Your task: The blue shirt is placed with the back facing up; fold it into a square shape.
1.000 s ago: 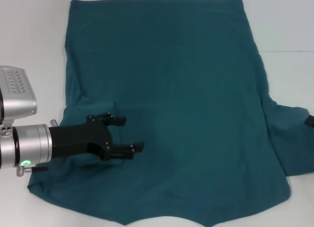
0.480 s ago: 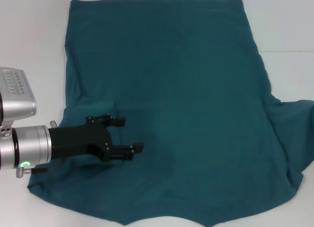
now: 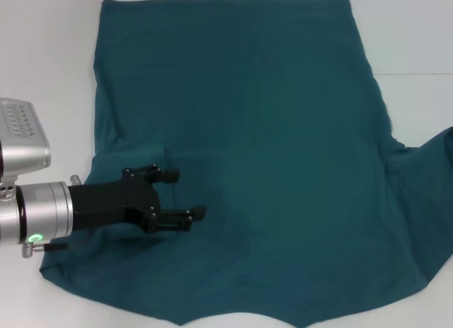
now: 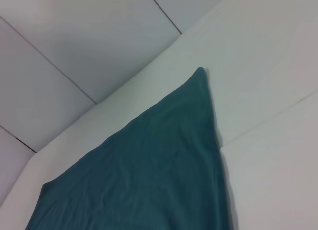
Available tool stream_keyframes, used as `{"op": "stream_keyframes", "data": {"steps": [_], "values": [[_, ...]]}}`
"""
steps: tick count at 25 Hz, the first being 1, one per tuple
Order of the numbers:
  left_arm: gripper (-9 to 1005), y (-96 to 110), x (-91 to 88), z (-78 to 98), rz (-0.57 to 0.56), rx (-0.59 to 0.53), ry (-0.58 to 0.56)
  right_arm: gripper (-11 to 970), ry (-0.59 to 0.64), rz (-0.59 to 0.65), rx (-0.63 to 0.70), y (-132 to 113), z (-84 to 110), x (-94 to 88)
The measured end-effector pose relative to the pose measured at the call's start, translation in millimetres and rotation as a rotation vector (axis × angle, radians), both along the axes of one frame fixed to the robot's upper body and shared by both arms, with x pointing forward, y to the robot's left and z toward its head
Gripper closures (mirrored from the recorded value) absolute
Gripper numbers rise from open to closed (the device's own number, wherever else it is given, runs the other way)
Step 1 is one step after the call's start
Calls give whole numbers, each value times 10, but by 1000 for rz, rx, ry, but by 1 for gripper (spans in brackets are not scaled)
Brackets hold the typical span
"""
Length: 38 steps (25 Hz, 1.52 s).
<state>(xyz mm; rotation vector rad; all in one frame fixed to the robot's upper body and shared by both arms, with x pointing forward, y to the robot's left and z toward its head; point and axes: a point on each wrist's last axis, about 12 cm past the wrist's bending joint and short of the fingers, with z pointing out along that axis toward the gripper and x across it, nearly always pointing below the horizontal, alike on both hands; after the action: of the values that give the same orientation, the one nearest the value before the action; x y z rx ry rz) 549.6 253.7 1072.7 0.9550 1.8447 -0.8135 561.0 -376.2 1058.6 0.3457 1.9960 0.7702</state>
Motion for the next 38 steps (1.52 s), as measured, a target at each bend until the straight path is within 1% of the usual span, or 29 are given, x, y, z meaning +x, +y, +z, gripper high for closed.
{"op": "stream_keyframes", "data": {"steps": [6,11,15,19,23,26,31,34,38], "values": [[60,-4,3,2,-1,0,0,948,-8,-3,-27,34,12,66],[60,-9,11,7,-2,0,-2,946,-13,13,-22,66,22,81],[60,-6,14,10,2,-2,2,945,-26,52,-5,105,44,67],[60,-1,23,21,5,-3,4,943,-51,117,35,203,107,82],[59,-4,30,25,7,-3,5,942,-74,193,74,442,196,207],[59,-3,31,26,9,-4,8,941,-67,229,93,660,219,324],[59,-3,39,21,16,-3,10,939,-67,323,78,1010,239,455],[59,0,39,15,21,-1,12,847,-70,388,67,1128,258,458],[59,9,43,8,30,2,13,723,-71,408,72,1083,292,443]]}}
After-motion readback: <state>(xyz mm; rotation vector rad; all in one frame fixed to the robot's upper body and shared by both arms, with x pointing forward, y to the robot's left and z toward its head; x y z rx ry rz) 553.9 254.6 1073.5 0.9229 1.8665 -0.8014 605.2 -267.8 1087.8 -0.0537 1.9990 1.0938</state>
